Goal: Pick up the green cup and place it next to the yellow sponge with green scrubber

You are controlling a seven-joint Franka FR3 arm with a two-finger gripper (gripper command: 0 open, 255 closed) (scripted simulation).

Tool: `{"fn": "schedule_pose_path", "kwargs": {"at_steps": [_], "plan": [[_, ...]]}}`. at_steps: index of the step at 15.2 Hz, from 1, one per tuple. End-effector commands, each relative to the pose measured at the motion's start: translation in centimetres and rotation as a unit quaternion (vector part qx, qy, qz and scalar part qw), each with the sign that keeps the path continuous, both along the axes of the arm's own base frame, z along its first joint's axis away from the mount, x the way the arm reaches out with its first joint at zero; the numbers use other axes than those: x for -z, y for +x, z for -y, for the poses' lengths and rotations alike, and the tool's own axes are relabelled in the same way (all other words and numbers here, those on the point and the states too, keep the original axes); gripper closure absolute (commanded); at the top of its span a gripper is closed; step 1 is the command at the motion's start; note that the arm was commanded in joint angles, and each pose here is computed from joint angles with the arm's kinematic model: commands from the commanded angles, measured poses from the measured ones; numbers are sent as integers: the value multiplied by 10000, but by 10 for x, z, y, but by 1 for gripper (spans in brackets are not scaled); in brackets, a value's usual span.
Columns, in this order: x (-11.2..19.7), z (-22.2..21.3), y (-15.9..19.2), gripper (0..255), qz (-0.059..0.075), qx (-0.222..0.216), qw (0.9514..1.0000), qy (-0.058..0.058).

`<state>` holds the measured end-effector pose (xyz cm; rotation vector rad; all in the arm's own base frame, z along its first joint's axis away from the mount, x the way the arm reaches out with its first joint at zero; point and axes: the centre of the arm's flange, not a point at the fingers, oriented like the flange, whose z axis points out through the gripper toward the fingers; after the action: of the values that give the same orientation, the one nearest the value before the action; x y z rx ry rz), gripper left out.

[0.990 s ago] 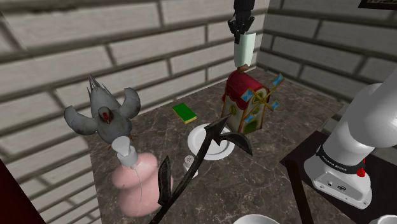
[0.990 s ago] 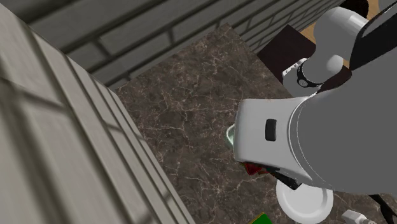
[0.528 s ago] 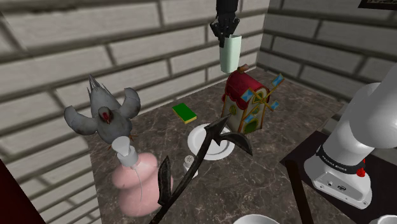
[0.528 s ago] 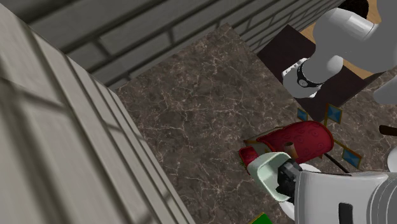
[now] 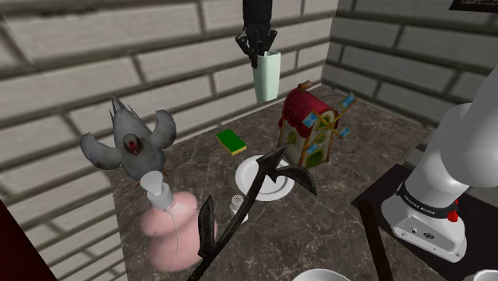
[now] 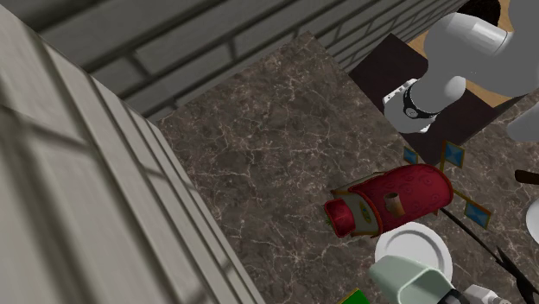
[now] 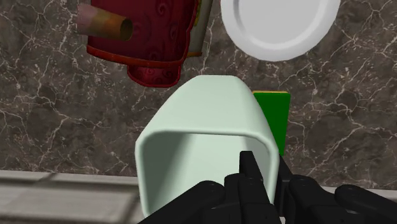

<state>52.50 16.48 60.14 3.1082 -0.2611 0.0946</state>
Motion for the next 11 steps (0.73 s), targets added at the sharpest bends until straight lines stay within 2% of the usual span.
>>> {"fn": "schedule_pose_path", "kwargs": {"at_steps": [1,11], "plan": [[8,-5,1,255,2,7,10000,1],[61,-5,1,255,2,7,10000,1]]}}
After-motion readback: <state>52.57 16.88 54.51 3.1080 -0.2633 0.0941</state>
